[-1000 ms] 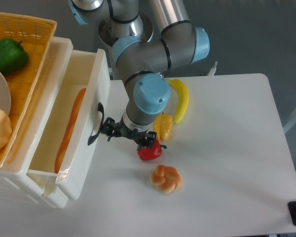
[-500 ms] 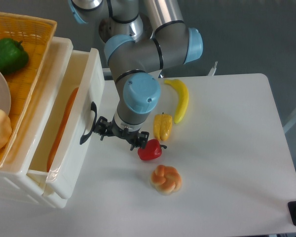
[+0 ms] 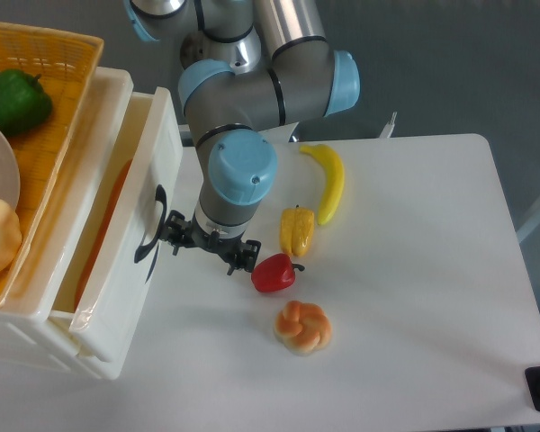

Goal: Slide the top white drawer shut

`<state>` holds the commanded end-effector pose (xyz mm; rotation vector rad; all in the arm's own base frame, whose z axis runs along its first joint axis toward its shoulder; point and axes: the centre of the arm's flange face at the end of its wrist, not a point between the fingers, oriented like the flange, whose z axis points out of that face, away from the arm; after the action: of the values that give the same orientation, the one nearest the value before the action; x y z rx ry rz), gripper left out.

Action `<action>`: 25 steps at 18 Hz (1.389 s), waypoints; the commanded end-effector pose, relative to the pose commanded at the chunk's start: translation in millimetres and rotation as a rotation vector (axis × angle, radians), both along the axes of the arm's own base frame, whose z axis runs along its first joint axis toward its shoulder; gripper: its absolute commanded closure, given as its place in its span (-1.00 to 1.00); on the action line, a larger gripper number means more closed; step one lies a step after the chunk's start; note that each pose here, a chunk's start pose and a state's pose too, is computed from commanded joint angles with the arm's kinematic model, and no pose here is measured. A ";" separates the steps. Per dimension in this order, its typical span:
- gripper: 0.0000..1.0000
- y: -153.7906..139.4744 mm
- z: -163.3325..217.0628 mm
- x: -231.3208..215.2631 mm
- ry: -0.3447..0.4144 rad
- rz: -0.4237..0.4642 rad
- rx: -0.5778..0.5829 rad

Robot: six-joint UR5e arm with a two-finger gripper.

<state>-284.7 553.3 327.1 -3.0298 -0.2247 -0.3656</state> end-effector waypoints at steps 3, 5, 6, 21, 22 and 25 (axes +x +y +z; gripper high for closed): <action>-1.00 2.1 0.8 3.0 0.002 -0.006 0.002; -1.00 3.9 1.6 7.7 0.010 -0.016 -0.003; -1.00 3.4 1.4 7.1 0.016 -0.017 -0.008; -1.00 8.4 1.4 17.4 0.016 -0.035 -0.008; -1.00 8.3 1.2 17.5 0.015 -0.035 -0.009; -1.00 8.4 1.4 17.4 0.016 -0.037 -0.007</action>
<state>-267.3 561.7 328.5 -3.0463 -0.1700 -0.3440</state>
